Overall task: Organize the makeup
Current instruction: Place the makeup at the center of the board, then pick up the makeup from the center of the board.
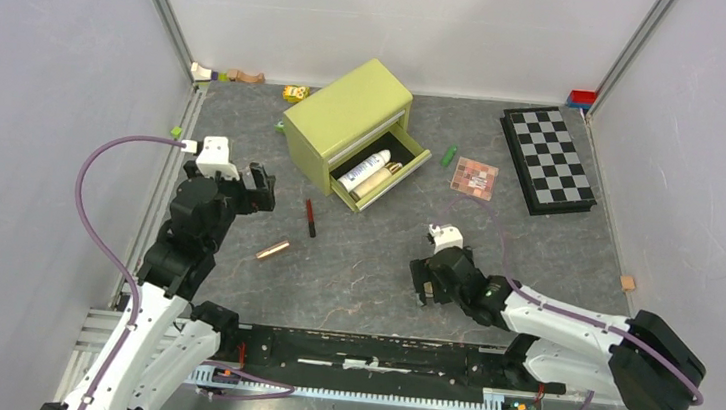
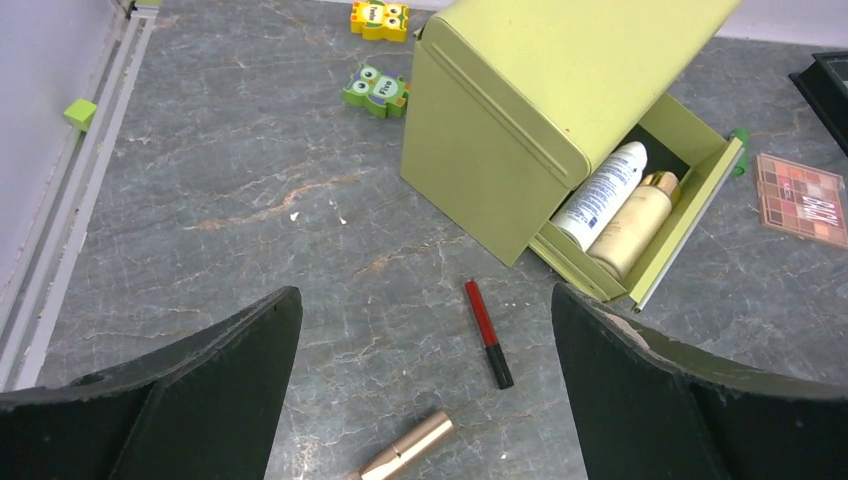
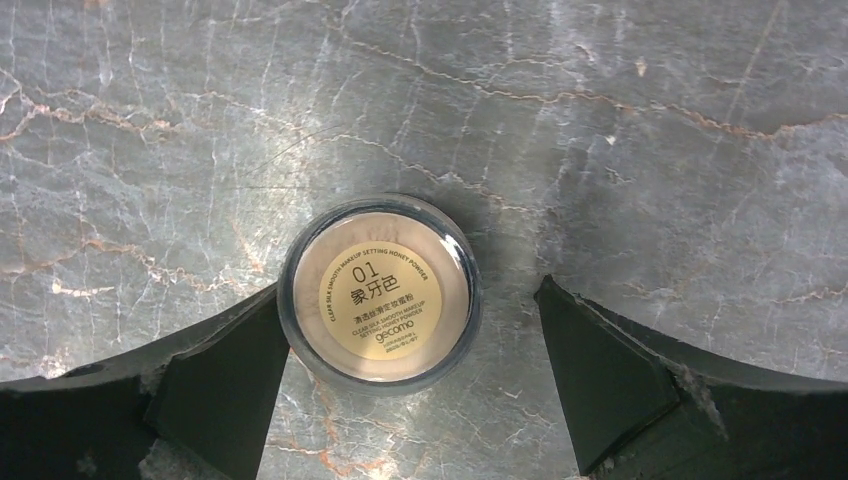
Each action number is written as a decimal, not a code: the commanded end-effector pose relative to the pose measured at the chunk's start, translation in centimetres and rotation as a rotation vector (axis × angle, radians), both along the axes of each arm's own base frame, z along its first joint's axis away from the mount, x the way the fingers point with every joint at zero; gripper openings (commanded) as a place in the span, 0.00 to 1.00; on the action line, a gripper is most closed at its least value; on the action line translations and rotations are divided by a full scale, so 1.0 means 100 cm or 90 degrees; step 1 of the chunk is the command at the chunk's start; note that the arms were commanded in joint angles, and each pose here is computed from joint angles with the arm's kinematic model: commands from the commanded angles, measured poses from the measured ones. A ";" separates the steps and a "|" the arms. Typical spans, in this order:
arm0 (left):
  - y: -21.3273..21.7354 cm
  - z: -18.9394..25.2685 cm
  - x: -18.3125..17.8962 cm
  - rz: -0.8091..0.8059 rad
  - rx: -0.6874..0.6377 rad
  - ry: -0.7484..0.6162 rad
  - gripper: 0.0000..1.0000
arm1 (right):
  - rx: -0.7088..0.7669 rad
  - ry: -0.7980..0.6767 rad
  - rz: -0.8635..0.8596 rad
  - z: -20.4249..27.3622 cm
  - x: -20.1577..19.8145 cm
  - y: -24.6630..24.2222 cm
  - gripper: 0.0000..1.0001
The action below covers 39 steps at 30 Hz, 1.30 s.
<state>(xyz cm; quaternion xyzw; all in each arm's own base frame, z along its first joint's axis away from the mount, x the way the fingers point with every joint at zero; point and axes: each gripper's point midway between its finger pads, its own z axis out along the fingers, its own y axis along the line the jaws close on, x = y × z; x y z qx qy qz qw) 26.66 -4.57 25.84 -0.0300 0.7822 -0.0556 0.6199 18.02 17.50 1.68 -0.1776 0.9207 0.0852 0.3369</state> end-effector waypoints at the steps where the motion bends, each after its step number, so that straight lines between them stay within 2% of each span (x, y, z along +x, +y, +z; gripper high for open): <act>1: 0.009 0.015 0.003 0.017 0.030 -0.043 1.00 | 0.016 -0.026 -0.073 -0.004 0.004 -0.014 0.98; 6: 0.007 0.014 0.004 0.009 0.030 -0.045 1.00 | 0.024 -0.035 -0.062 -0.006 0.003 -0.013 0.97; 12: 0.006 0.013 0.004 0.005 0.030 -0.043 1.00 | 0.000 -0.053 -0.050 -0.009 0.000 -0.012 0.86; 15: 0.005 0.012 0.005 0.005 0.030 -0.042 1.00 | -0.023 -0.070 -0.035 -0.007 -0.002 -0.008 0.85; 19: 0.005 0.012 0.005 0.005 0.029 -0.042 1.00 | -0.056 -0.093 -0.026 0.000 -0.001 -0.003 0.77; 24: 0.004 0.011 0.005 0.003 0.027 -0.040 1.00 | -0.042 -0.128 -0.024 0.021 0.010 0.008 0.59; 26: 0.004 0.010 0.005 0.002 0.027 -0.039 1.00 | -0.037 -0.158 -0.014 0.038 0.020 0.015 0.56; 32: 0.006 0.010 0.005 0.007 0.029 -0.037 1.00 | -0.017 -0.205 -0.002 0.095 0.075 0.040 0.54; 36: 0.005 0.009 0.006 0.005 0.029 -0.034 1.00 | -0.019 -0.234 0.033 0.133 0.124 0.064 0.53; 39: 0.005 0.009 0.005 0.004 0.030 -0.033 1.00 | -0.018 -0.218 0.057 0.147 0.168 0.083 0.52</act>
